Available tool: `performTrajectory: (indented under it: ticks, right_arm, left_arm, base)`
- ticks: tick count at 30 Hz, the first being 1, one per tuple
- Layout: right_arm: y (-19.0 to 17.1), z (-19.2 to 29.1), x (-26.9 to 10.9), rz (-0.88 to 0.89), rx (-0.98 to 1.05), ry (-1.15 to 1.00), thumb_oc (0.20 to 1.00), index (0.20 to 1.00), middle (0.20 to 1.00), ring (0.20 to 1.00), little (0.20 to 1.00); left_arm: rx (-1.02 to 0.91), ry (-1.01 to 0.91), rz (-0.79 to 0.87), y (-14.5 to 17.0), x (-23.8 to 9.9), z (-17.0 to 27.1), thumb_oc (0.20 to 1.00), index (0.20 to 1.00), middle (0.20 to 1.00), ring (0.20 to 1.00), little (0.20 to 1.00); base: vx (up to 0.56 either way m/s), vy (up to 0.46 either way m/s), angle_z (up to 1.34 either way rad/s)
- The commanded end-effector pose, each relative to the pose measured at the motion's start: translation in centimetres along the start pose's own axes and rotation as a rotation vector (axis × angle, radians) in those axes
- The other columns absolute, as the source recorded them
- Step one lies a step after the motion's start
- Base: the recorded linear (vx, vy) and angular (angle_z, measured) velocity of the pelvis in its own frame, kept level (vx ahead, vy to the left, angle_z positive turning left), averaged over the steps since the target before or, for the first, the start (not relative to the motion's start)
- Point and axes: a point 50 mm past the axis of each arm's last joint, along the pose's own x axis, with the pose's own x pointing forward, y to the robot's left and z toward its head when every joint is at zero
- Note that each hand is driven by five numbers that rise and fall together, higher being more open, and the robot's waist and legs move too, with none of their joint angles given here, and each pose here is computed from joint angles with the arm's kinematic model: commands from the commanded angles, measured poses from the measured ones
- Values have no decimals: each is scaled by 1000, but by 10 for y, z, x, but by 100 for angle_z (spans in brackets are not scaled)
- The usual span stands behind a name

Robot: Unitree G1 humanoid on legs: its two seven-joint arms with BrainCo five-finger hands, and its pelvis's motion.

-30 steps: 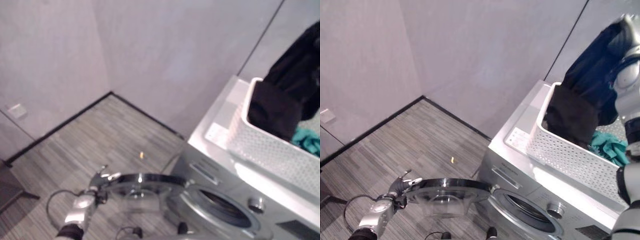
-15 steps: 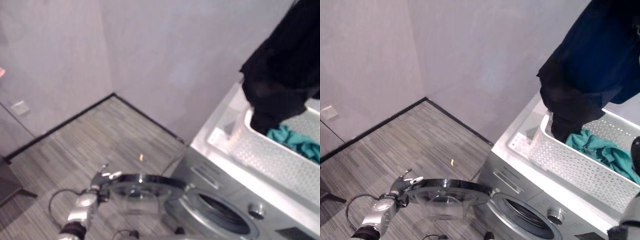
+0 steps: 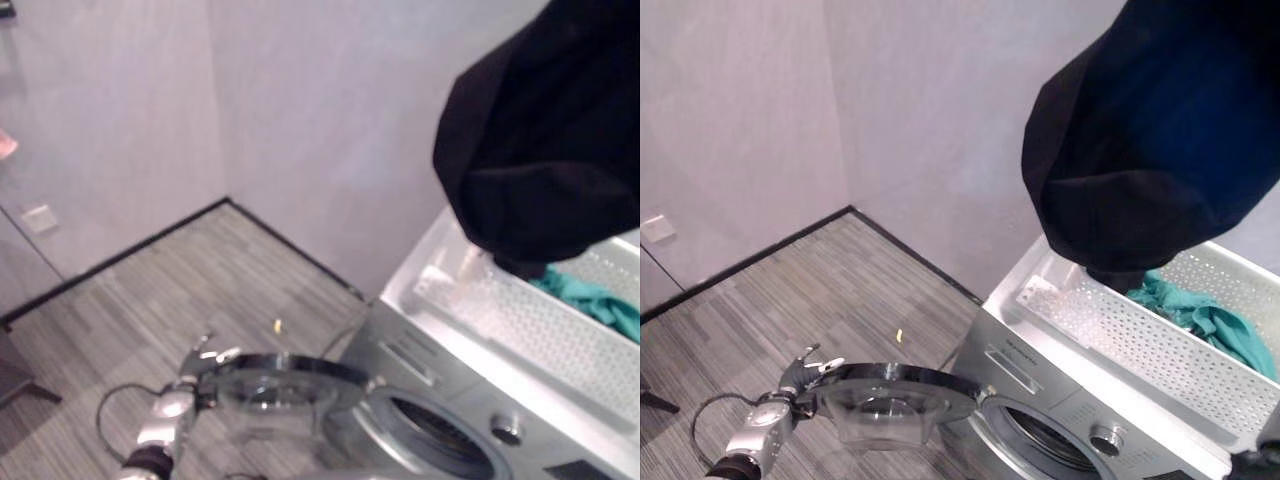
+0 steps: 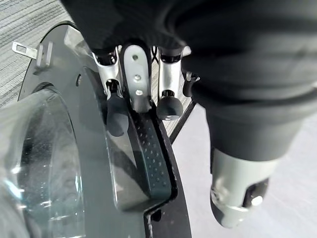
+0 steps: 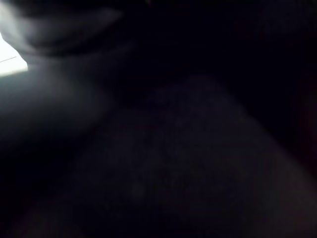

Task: Grab the laundry basket,head to the washer,open it,put in the laundry and shut it.

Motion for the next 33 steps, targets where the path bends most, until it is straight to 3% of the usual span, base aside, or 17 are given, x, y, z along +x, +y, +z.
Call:
performTrajectory:
  ticks: [1, 8, 23, 33]
  right_arm:
    - [-67, -13, 19, -240, -6, 25, 200, 200, 200, 200, 200]
    - [-100, -2, 28, -384, 65, 1, 200, 200, 200, 200, 200]
    - [-133, 27, 24, -553, 74, -133, 200, 200, 200, 200, 200]
    - [-129, 49, 28, -522, 80, -192, 200, 200, 200, 200, 200]
  left_arm:
    - [52, 129, -96, -34, -5, -34, 1000, 1000, 1000, 1000, 1000]
    - [40, 128, -62, -27, -5, -35, 1000, 1000, 1000, 1000, 1000]
    - [35, 104, -60, -27, -5, -31, 1000, 1000, 1000, 1000, 1000]
    - [1, 116, -37, -19, -9, -36, 1000, 1000, 1000, 1000, 1000]
  base:
    - [-35, 46, 1]
    - [-19, 34, 1]
    - [-39, 80, 2]
    - [-74, 115, -11]
